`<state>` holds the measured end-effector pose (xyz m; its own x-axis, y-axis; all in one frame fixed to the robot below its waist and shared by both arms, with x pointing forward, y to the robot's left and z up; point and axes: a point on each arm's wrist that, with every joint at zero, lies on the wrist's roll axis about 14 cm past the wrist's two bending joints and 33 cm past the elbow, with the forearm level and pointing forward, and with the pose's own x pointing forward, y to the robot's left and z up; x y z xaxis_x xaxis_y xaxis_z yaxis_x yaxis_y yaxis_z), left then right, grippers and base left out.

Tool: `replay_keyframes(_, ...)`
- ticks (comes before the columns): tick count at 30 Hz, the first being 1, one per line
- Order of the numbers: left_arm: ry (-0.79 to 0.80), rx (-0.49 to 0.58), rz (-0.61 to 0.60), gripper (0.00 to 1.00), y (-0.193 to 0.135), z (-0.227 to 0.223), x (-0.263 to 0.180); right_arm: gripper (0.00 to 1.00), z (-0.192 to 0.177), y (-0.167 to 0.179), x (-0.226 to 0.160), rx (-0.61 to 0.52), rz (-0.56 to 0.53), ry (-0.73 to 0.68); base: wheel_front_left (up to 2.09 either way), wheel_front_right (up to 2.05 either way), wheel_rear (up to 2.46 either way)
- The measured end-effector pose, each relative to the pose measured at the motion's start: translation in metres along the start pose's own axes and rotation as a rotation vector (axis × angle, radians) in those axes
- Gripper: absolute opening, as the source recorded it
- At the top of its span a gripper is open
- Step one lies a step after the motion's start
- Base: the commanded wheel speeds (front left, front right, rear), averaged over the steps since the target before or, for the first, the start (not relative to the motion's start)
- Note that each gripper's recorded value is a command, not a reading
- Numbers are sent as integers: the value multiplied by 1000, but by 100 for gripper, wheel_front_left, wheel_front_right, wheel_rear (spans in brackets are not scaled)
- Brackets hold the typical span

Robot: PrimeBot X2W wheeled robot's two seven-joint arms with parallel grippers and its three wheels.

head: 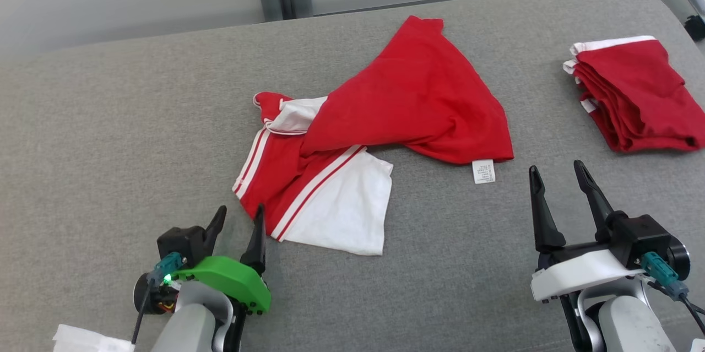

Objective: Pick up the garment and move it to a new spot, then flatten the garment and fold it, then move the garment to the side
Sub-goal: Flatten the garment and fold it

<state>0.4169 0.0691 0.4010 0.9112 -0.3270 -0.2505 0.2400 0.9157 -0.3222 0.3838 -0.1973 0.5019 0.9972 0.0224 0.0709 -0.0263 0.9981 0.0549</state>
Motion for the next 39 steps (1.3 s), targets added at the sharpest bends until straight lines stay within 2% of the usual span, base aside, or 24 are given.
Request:
replay_keyframes(8, 94, -2, 17, 100, -3, -20, 29, 100, -2, -25, -12, -11, -82, 15, 0, 0, 0)
replay_keyframes(9, 106, -6, 16, 26, -4, -23, 32, 100, -3, -28, -13, -12, -90, 18, 0, 0, 0)
replay_keyframes(10, 107, -7, 12, 0, -5, -23, 34, 100, -4, -29, -14, -13, -95, 20, 0, 0, 0)
replay_keyframes(13, 87, -22, 26, 0, 0, -15, 44, 100, -6, -34, -15, -15, -112, 29, 0, 0, 0)
replay_keyframes(23, -31, -8, 224, 0, 63, 20, 35, 100, -9, -29, -8, -10, -98, 33, 0, 0, 0)
replay_keyframes(32, -56, 37, 307, 0, 84, 26, 16, 100, -9, -19, -3, -5, -66, 28, 0, 0, 0)
replay_keyframes(33, -61, 38, 308, 33, 84, 27, 16, 100, -9, -18, -2, -4, -64, 27, 0, 0, 0)
replay_keyframes(34, -67, 43, 306, 100, 83, 29, 15, 100, -9, -17, -2, -4, -62, 26, 0, 0, 0)
replay_keyframes(39, -129, 51, 277, 100, 78, 47, 10, 100, -4, -15, -1, -6, -54, 13, 0, 0, 0)
